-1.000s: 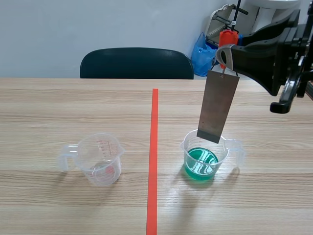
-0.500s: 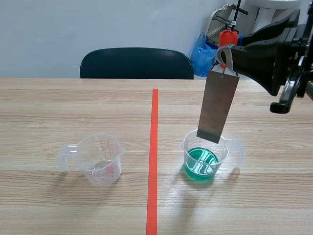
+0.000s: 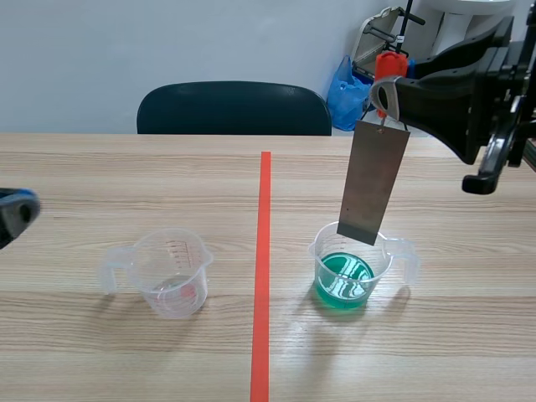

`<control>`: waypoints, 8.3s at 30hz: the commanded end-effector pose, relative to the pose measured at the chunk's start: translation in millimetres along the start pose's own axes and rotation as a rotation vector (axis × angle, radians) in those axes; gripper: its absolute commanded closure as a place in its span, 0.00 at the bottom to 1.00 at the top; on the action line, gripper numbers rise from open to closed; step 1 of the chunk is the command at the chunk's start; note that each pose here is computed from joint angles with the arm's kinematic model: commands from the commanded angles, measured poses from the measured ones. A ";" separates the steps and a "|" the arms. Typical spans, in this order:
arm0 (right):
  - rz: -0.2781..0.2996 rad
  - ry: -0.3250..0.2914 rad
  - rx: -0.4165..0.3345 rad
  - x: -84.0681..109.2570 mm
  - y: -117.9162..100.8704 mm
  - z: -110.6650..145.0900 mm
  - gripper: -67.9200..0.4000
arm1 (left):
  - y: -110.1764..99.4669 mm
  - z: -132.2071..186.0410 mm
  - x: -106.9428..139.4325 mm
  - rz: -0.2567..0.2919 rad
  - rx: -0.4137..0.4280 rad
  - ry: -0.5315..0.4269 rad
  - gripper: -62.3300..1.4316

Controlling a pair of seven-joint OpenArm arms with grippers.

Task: Do the redox reaction experiment

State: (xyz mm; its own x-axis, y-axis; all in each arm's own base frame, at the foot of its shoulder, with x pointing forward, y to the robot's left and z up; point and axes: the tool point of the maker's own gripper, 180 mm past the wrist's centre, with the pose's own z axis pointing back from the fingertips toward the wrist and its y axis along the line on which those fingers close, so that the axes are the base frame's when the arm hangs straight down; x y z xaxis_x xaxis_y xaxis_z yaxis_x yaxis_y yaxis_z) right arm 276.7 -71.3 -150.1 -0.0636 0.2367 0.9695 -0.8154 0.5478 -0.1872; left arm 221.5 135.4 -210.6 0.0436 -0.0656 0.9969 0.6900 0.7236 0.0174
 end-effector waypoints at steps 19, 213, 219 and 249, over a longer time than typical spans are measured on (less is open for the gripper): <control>0.026 -0.027 -0.002 13.0 -2.6 1.0 0.99 | -15.8 -143.6 -35.8 0.098 -0.182 -0.021 0.92; 0.040 -0.032 -0.013 16.9 -7.3 3.7 0.99 | 14.1 275.1 -10.5 -0.132 0.685 0.042 0.00; 0.040 -0.032 -0.013 16.9 -7.3 3.7 0.99 | 14.1 275.1 -10.5 -0.132 0.685 0.042 0.00; 0.038 -0.025 -0.012 15.3 -7.1 3.5 0.99 | 14.2 275.1 -10.4 -0.132 0.686 0.041 0.00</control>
State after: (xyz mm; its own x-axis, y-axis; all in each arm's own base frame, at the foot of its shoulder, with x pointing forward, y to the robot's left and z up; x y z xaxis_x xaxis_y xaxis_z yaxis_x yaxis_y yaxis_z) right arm 279.5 -76.6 -148.6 -0.0658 0.2569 0.9642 -0.8075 0.5540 -0.2027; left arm 31.0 335.4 -206.8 0.0589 -0.2031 0.9774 0.0882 0.9763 0.1976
